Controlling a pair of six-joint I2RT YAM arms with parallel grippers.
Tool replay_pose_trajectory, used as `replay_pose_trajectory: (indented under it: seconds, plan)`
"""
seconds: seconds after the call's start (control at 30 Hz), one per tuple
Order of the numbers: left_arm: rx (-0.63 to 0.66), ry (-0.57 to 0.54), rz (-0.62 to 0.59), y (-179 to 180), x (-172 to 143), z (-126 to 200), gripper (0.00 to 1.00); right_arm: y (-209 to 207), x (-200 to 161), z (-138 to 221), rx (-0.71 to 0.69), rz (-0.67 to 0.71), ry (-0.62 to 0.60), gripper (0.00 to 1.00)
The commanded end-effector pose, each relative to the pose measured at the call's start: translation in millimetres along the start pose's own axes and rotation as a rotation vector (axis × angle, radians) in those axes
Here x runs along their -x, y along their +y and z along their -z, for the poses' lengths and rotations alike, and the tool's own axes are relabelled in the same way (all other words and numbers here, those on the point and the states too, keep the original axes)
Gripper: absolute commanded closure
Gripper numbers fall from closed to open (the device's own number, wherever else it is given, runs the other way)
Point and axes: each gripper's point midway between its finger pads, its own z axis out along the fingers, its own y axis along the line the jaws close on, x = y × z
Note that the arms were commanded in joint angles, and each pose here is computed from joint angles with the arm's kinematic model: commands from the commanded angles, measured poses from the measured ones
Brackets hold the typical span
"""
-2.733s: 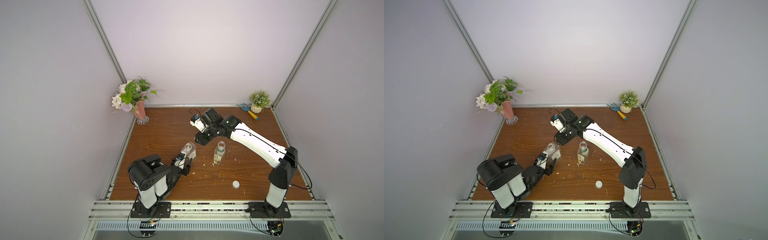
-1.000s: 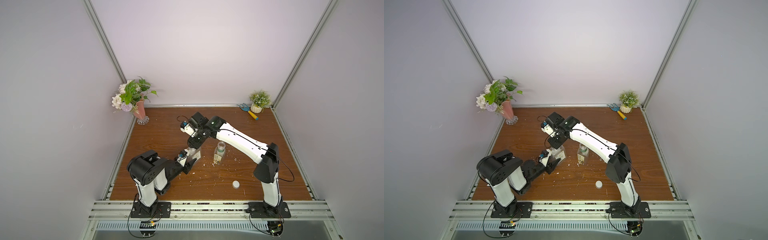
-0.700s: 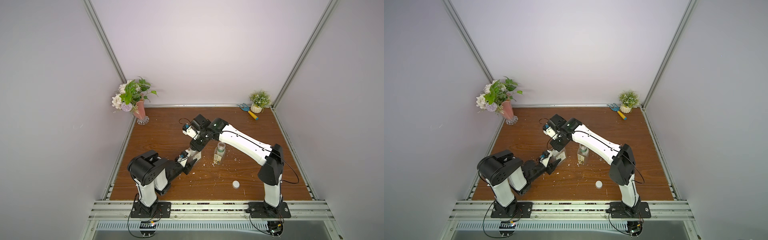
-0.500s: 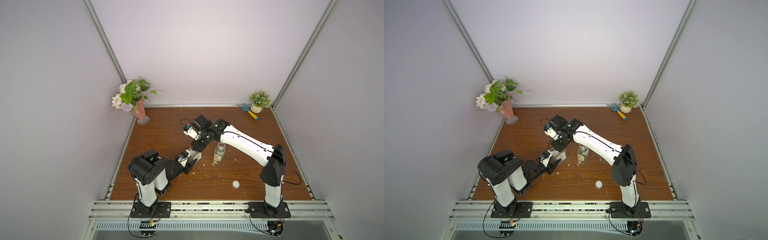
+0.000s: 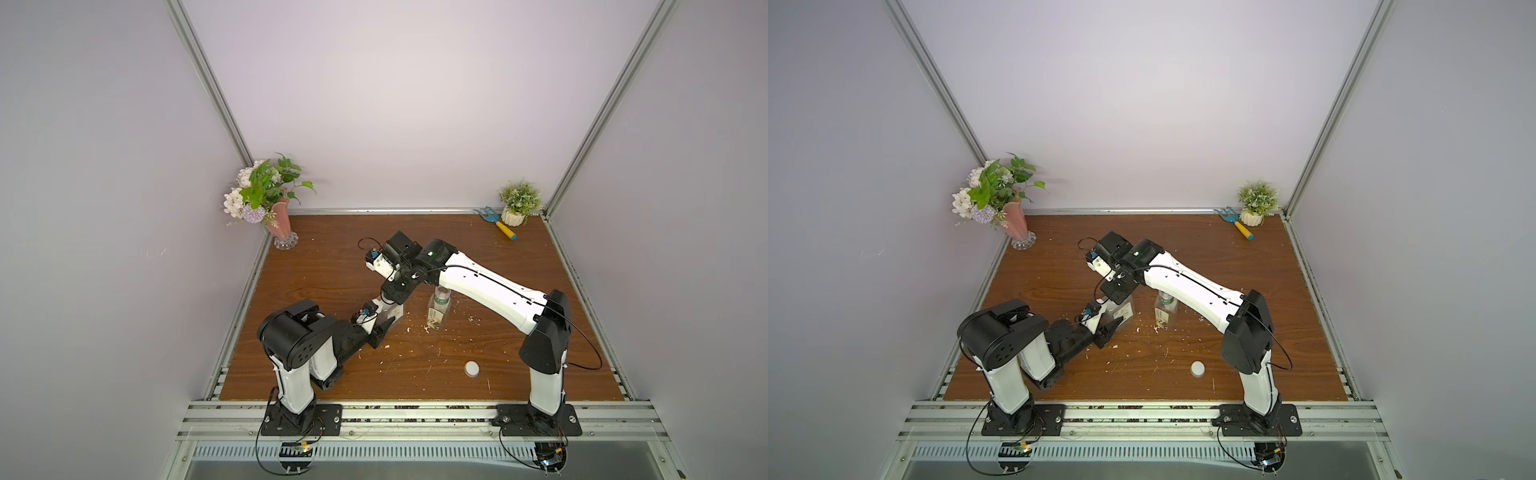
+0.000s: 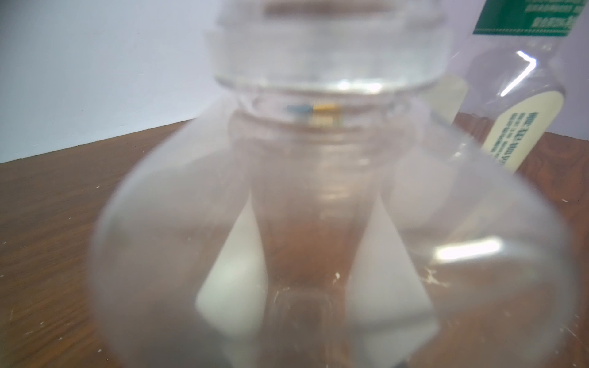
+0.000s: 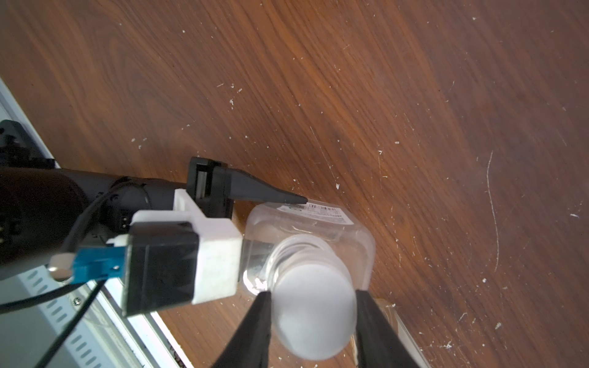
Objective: Screw on the bottle caps
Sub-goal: Screw the bottle cap onto the plastic bottle.
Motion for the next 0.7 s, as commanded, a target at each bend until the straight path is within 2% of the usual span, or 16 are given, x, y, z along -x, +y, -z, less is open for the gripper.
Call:
replay_pose_trajectory:
  seconds: [0.0, 0.23, 0.5, 0.67]
  plan:
    - [0.003, -0.119, -0.032, -1.8, 27.7, 0.0, 0.69, -5.7, -1.2, 0.7, -0.052, 0.007, -0.009, 0.75]
    - [0.004, -0.113, -0.031, -1.3, 25.9, -1.7, 0.68, -1.8, -1.4, -4.8, -0.038, -0.005, -0.038, 0.74]
    - [0.01, -0.096, -0.032, 0.4, 20.4, -7.0, 0.68, 17.6, -13.2, -8.9, 0.049, 0.014, -0.001, 0.7]
    - [0.015, -0.094, -0.033, 1.2, 20.0, -6.9, 0.68, 19.1, -17.2, -7.3, 0.055, 0.02, 0.012, 0.7]
